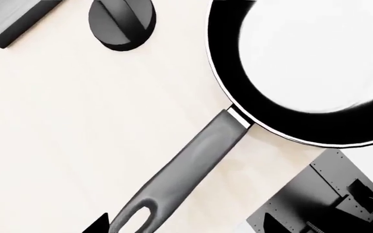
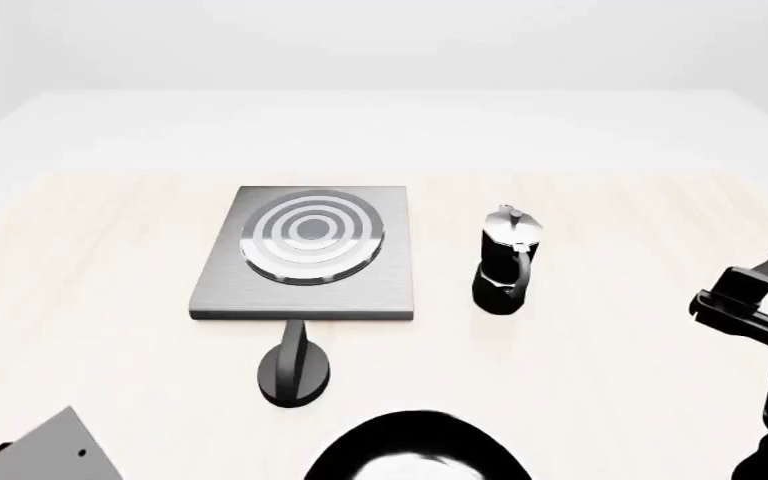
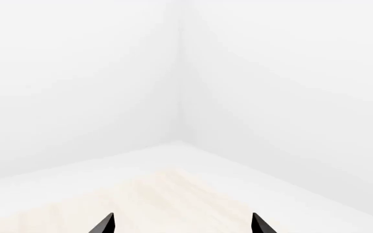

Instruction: Turn on the stove and put the frying pan on it.

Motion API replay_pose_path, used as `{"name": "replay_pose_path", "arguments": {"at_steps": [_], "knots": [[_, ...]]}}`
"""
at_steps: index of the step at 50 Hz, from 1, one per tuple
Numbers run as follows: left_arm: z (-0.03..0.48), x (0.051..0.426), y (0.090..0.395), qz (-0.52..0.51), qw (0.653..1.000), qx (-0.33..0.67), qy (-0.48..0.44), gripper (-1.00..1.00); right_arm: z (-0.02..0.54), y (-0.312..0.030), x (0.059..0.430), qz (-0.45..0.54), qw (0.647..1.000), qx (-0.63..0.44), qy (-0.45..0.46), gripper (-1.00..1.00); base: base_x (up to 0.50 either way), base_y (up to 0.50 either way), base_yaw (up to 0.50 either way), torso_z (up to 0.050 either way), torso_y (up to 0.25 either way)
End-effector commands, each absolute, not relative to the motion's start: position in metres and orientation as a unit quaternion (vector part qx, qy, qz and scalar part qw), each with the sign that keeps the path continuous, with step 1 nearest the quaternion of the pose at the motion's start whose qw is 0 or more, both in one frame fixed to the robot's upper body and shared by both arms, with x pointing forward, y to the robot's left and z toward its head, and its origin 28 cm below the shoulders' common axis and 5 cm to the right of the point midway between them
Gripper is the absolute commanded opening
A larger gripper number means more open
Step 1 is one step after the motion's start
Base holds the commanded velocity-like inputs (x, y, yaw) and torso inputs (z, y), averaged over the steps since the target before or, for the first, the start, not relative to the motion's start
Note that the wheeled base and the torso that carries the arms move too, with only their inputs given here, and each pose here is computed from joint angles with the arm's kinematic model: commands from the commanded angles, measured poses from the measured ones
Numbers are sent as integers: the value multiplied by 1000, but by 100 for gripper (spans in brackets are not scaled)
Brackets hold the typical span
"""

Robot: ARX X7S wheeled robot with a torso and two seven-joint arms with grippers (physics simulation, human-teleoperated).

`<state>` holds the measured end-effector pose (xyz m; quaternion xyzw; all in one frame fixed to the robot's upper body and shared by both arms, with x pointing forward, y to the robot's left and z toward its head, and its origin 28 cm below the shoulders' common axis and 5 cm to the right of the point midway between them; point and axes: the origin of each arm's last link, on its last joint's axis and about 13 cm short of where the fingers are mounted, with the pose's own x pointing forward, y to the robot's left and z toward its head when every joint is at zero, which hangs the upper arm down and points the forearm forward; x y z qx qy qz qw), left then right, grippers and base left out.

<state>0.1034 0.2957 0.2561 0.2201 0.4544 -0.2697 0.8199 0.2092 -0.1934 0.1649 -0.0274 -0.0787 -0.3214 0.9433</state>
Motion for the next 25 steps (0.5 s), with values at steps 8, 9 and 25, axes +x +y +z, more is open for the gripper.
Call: {"name": "replay_pose_path", "arguments": {"at_steps": [8,9,25], "knots": [[258,112,296,-270,826,221,443,100,164,-196,211,-322,943,-17,-79,100,0,0,0,0,0],[258,113,296,-270,826,222,442,100,164,-196,211,-322,943,-18,-78,100,0,0,0,0,0],[245,131,295,-271,817,225,456,100,160,-196,211,-323,943,-18,-76,100,0,0,0,0,0]]}}
